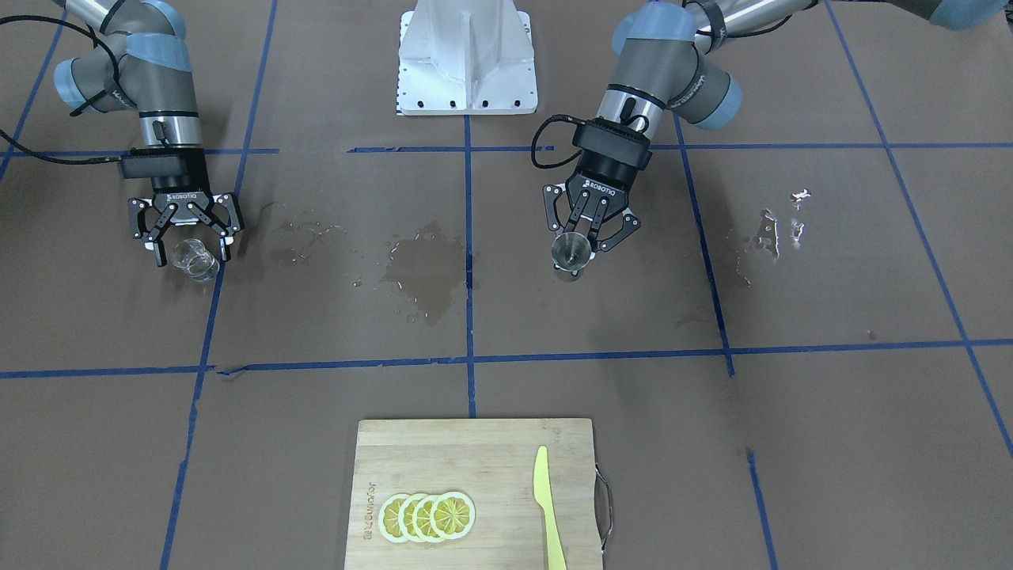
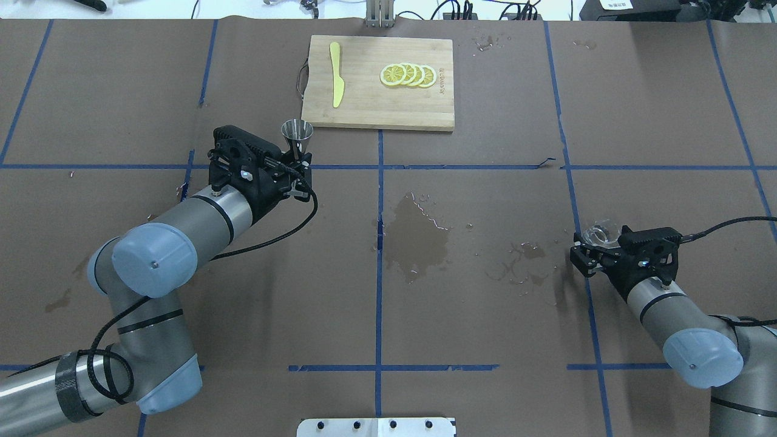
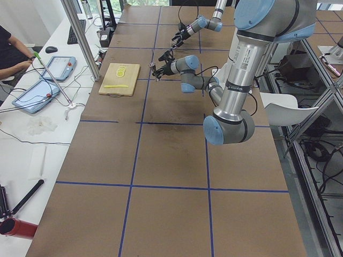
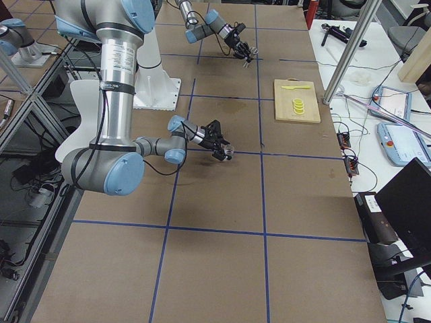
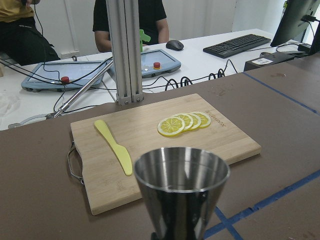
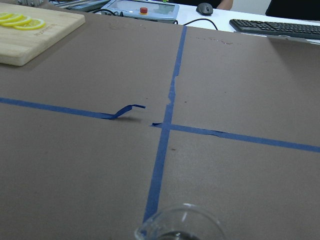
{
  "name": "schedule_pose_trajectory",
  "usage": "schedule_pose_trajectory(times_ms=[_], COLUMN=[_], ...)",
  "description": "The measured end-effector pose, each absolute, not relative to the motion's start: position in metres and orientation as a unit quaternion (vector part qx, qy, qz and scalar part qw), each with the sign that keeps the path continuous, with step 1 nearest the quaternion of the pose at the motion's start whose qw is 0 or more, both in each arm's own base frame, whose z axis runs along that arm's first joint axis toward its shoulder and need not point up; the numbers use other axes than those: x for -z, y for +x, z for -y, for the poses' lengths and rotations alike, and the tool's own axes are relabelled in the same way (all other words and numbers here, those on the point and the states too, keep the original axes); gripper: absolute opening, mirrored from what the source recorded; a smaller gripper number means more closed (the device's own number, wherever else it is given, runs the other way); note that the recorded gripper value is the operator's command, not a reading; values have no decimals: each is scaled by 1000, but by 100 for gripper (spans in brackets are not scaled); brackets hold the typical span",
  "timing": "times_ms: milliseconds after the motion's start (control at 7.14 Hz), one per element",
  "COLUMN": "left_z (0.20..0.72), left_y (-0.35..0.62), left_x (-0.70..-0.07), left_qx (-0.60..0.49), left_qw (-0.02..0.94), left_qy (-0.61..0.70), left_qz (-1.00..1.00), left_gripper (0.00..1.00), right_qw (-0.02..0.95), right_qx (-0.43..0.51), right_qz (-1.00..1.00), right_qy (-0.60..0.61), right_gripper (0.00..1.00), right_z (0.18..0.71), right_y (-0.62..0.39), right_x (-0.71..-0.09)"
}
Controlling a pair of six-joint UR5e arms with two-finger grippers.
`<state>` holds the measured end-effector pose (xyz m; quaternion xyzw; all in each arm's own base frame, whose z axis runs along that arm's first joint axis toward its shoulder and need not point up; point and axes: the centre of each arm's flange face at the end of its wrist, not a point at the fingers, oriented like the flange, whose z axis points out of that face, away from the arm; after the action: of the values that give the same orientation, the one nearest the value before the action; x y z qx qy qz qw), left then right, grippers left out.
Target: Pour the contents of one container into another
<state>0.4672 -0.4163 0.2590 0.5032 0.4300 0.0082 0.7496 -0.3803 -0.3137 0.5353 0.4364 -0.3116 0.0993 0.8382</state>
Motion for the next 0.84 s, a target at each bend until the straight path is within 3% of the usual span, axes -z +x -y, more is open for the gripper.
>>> schedule_pose_trajectory(times_ms=[840], left_z=[416], left_y=[467], left_x=[-259], left_qx=[-9], left_qw=[750], left_qy=[504], left_qz=[-430], left_gripper=[0], right_qw=[837], right_qx=[-96], right_qz=[313], right_qy=[438], right_gripper=[88], right_z=[316], right_y=[-386], right_x=[-535])
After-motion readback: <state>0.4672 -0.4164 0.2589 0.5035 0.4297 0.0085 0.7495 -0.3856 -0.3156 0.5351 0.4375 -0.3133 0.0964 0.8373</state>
